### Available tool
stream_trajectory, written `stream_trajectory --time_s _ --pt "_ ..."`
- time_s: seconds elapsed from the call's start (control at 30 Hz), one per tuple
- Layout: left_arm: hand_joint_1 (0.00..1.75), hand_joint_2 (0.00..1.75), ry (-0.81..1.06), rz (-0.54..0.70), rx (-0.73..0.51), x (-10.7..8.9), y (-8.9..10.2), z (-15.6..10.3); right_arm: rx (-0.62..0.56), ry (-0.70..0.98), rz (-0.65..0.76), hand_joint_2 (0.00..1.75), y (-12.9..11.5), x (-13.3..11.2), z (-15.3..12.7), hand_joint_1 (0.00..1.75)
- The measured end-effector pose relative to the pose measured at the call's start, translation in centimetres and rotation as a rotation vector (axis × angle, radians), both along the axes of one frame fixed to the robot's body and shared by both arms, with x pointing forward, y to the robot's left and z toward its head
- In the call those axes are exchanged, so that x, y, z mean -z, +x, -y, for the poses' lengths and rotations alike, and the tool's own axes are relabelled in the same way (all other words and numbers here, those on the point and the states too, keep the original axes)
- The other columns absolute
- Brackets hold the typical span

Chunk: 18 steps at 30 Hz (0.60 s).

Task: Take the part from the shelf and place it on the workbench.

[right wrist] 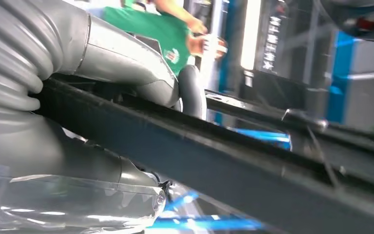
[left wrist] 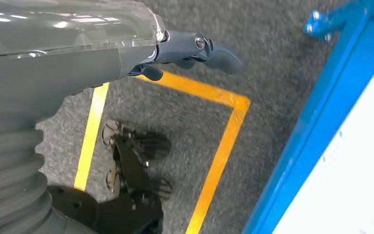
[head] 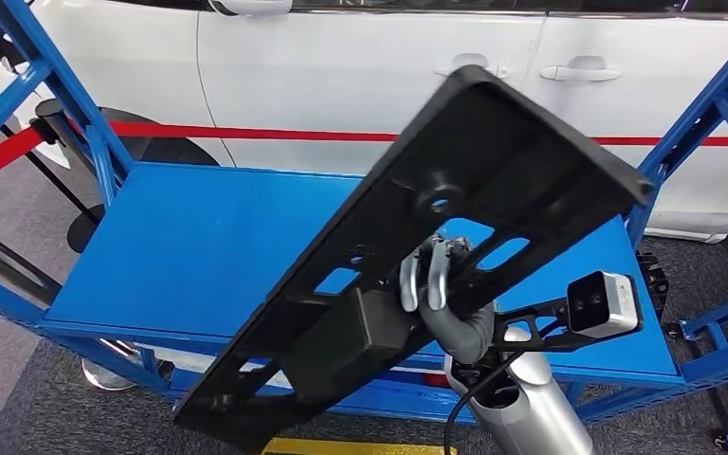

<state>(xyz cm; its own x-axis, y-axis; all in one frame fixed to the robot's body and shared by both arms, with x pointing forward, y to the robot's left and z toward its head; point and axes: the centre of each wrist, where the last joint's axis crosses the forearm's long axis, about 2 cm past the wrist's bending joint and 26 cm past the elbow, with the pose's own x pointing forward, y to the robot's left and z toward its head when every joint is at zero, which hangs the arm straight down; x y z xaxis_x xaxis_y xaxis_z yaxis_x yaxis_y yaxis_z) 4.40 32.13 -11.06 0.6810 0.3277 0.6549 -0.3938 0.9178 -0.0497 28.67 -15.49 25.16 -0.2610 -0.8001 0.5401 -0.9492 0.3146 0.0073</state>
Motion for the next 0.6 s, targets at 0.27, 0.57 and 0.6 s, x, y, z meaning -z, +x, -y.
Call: stream_trajectory --time_s 0.27,0.57,0.6 --pt "0.0 1.75 -0.014 -0.001 0.023 0.0 0.2 0.2 0.15 -0.058 0.093 1.75 -0.6 -0.6 -0.6 1.75" --pt "0.0 1.75 -0.019 -0.02 0.077 0.0 0.3 0.4 0.385 -0.03 0.297 1.75 -1.9 -2.6 1.5 1.75" --pt "0.0 1.75 -0.017 -0.021 0.078 0.0 0.3 0.4 0.39 -0.027 0.308 1.75 -2.0 -2.6 1.8 1.75"
